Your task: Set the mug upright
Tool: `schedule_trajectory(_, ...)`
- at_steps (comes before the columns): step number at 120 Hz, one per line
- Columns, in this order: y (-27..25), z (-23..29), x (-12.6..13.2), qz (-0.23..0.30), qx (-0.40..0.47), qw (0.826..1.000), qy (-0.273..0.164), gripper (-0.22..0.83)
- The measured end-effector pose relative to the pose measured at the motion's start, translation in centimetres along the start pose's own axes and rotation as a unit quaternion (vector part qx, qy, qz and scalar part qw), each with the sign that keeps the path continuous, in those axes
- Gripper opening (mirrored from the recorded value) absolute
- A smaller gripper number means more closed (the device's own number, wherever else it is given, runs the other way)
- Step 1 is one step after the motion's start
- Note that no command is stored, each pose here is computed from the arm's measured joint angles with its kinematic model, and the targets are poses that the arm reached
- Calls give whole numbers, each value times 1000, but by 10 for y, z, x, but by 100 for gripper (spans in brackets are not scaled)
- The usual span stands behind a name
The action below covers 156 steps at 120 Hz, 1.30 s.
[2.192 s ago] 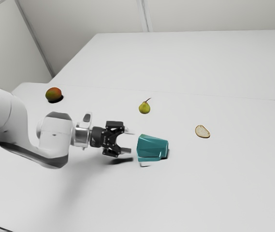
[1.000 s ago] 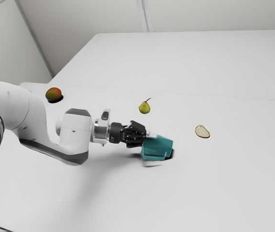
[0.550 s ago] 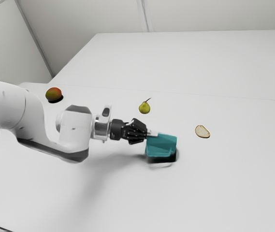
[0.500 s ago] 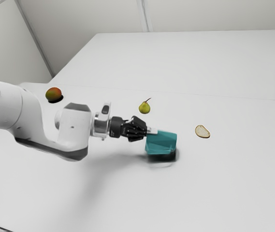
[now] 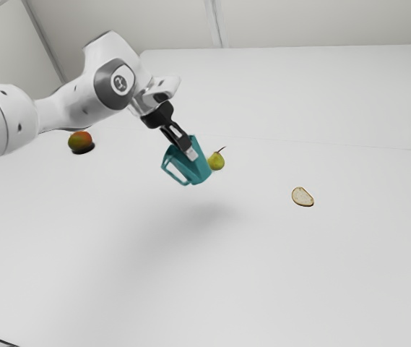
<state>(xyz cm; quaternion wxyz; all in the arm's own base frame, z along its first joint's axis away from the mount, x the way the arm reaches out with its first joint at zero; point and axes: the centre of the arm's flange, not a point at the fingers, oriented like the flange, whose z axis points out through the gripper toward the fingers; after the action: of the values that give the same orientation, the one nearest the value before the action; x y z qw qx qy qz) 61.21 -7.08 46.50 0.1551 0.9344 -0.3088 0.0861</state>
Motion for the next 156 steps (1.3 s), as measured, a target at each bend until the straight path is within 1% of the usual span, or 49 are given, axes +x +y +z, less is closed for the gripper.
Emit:
schedule_trajectory(10, -18, 11, 6, 2, 46, 997, -68, -17)
schedule_trajectory(16, -29, 21, 12, -3, 70, 993, -96, -17)
schedule_trajectory(29, -41, 43, 14, -31, 99, 986, -133, -17)
schedule_trajectory(39, -48, 54, 11, -58, 115, 981, -146, -17)
schedule_trajectory(64, -52, 73, 10, -116, 135, 971, -157, -17)
schedule_trajectory(94, -52, 78, 19, -159, 171, 964, -123, -17)
schedule_trajectory(107, -56, 94, 9, -183, 178, 959, -127, -17)
schedule_trajectory(120, -59, 99, 6, -204, 183, 954, -123, -17)
schedule_trajectory(123, -59, 99, 6, -208, 184, 953, -122, -13)
schedule_trajectory(143, -59, 105, 1, -238, 182, 946, -125, 23)
schedule_trajectory(156, -59, 106, -1, -255, 182, 942, -124, 39)
